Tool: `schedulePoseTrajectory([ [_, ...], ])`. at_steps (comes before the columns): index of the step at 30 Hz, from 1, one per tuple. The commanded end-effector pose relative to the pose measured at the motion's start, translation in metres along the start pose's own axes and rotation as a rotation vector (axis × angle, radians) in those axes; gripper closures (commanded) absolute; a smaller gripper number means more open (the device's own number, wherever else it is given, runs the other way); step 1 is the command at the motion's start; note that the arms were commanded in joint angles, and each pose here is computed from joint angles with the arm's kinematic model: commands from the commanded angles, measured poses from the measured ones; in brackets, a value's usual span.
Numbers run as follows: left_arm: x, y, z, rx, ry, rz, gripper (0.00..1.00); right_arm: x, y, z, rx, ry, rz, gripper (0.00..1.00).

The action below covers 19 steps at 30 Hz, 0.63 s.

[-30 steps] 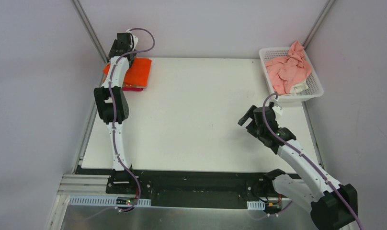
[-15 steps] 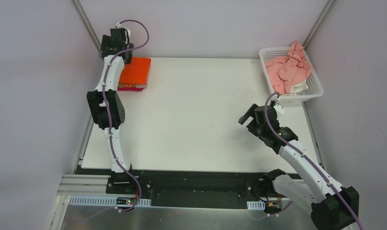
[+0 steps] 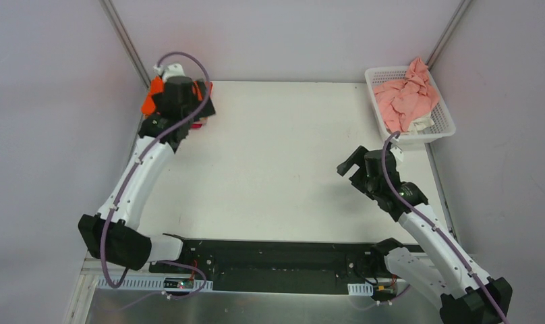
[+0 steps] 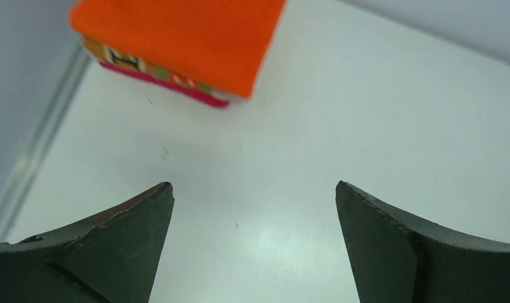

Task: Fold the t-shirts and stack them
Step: Reset both arms

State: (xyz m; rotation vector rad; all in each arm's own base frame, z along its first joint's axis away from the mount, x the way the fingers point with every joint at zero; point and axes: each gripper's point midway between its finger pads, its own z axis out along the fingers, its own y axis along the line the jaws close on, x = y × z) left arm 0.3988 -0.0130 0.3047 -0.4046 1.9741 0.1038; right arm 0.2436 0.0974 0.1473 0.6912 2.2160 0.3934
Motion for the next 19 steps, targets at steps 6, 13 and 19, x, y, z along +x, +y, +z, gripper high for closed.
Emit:
schedulePoseTrajectory([
  [6, 0.199, -0.006, -0.061, -0.017, 0.331, -0.039, 0.01, 0.001, -0.013, -0.011, 0.028, 0.000, -0.034, 0.01],
  [13, 0.225, 0.003, -0.081, 0.014, 0.338, -0.027, 0.01, 0.005, -0.025, 0.001, 0.060, -0.019, -0.067, 0.01],
  [19, 0.223, 0.016, -0.081, -0.026, 0.307, -0.003, 0.01, 0.003, -0.025, 0.002, 0.040, -0.045, -0.089, 0.01],
])
